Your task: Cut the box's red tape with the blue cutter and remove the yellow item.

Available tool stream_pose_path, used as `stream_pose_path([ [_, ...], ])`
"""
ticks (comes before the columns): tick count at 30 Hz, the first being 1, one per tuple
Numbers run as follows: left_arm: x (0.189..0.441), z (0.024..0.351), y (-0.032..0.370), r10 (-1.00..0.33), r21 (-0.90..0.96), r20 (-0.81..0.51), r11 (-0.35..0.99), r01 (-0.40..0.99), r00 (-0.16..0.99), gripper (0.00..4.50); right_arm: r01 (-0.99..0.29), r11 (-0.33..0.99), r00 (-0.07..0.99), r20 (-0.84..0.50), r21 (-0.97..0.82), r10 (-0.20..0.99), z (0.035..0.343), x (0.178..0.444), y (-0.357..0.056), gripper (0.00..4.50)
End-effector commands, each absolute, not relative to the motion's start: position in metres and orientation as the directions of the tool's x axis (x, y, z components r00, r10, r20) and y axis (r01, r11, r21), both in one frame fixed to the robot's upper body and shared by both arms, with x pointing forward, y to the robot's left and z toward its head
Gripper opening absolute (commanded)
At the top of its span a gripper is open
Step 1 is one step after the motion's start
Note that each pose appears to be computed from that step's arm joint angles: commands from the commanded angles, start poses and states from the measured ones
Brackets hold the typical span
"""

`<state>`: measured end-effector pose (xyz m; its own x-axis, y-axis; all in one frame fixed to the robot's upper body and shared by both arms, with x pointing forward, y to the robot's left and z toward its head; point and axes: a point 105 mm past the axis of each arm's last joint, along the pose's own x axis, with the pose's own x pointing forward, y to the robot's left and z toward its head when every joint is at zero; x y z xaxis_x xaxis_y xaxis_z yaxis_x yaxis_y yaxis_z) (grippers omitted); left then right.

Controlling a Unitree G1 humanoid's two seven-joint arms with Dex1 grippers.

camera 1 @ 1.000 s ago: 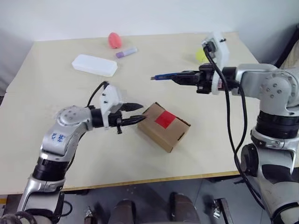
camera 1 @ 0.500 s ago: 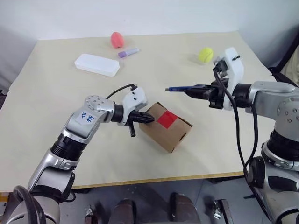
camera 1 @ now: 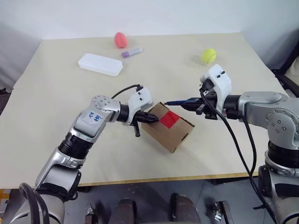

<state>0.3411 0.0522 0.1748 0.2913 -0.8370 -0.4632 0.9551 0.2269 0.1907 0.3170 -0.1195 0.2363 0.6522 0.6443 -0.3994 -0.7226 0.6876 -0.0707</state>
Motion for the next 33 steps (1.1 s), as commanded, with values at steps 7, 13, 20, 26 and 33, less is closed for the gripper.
stream_pose_path([
  [7, 0.341, 0.166, 0.05, -0.82, 0.183, -0.496, 0.223, 0.957, 0.286, 0.0, -0.734, 0.672, 0.64, -0.436, -0.102, 0.633, 0.226, 0.315, -0.124, 0.18],
  [13, 0.341, 0.166, 0.047, -0.821, 0.18, -0.495, 0.223, 0.958, 0.285, 0.0, -0.735, 0.666, 0.64, -0.451, -0.125, 0.622, 0.224, 0.314, -0.128, 0.18],
  [20, 0.34, 0.167, 0.045, -0.822, 0.175, -0.494, 0.225, 0.959, 0.283, 0.0, -0.743, 0.657, 0.65, -0.369, -0.126, 0.665, 0.247, 0.314, -0.121, 0.18],
  [26, 0.34, 0.168, 0.044, -0.822, 0.176, -0.493, 0.225, 0.958, 0.284, 0.0, -0.736, 0.667, 0.651, -0.397, -0.12, 0.647, 0.237, 0.317, -0.123, 0.18],
  [33, 0.34, 0.169, 0.046, -0.82, 0.178, -0.493, 0.232, 0.956, 0.291, 0.0, -0.716, 0.687, 0.662, -0.428, -0.121, 0.615, 0.224, 0.32, -0.13, 0.18],
])
